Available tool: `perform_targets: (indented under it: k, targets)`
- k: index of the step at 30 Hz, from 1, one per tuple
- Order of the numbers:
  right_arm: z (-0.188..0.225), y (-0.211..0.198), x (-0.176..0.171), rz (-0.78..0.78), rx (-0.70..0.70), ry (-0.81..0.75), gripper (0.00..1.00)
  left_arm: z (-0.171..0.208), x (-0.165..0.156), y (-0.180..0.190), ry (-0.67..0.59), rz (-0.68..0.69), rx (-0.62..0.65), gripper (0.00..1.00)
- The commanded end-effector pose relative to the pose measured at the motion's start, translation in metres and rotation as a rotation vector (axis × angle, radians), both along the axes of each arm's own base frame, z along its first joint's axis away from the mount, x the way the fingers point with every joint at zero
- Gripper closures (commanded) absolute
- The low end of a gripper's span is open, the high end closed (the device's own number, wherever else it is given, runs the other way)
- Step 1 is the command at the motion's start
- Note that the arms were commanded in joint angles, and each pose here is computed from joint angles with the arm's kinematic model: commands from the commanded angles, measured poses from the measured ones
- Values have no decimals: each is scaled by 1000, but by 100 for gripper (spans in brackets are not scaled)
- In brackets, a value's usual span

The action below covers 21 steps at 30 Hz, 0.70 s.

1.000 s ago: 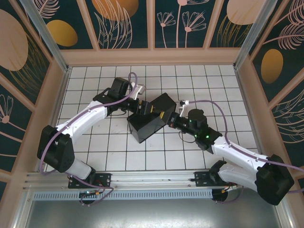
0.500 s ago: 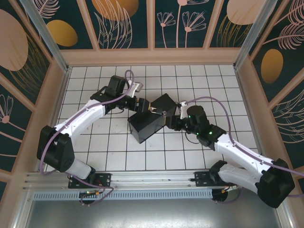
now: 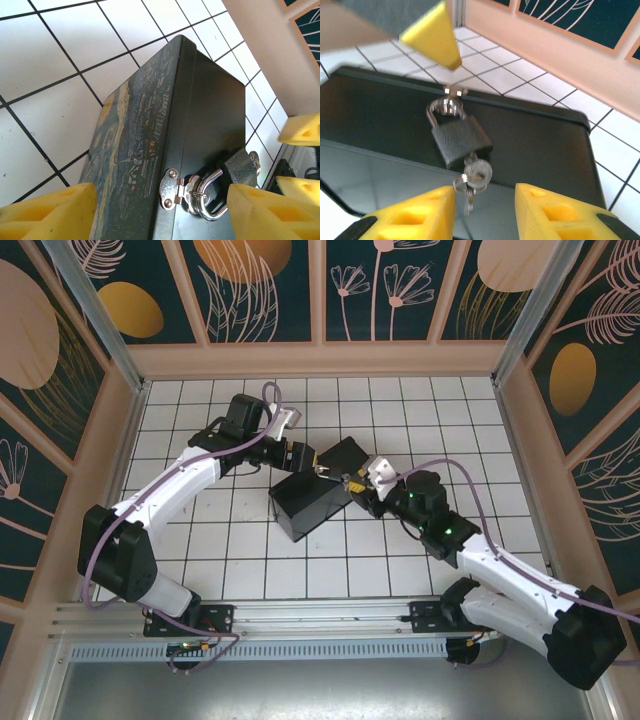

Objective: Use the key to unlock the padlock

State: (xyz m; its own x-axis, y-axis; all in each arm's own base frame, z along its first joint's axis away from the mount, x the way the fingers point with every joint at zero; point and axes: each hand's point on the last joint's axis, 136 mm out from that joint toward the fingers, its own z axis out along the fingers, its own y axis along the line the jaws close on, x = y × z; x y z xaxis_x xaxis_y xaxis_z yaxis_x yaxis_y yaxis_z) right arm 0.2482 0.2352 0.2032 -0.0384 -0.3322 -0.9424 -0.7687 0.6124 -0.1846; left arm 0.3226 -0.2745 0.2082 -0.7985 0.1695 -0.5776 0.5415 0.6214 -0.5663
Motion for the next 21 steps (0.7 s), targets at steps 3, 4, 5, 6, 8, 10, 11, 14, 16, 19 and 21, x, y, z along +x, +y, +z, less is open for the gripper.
perform_targets:
  k: [3,4,5,6,8,10,11,14,16,19,21]
  targets:
    - [15,-8,7,-8,-104,-287,62,2,5,1,-19,-10,5,30]
    - [15,-7,7,-13,-125,-324,62,0,5,0,-16,-11,6,30]
    - [16,-6,7,-19,-145,-354,62,-1,6,0,-14,-14,6,30]
    - [15,-4,9,-31,-175,-391,62,-2,6,0,-11,-16,7,30]
    - [12,-1,12,-34,-234,-439,63,-3,8,-1,-12,-19,11,30]
    - [10,3,14,-27,-256,-457,63,-2,10,-1,-15,-17,11,30]
    - [11,5,14,-20,-255,-465,63,-1,10,-1,-15,-18,9,30]
    - [11,8,17,-14,-272,-485,64,1,11,-3,-19,-23,0,30]
    - [7,9,18,-6,-297,-486,65,2,12,-4,-19,-28,-1,30]
    - [12,11,16,6,-295,-498,69,1,13,-5,-17,-34,3,30]
    - [15,13,15,11,-302,-508,72,1,13,-6,-20,-37,2,30]
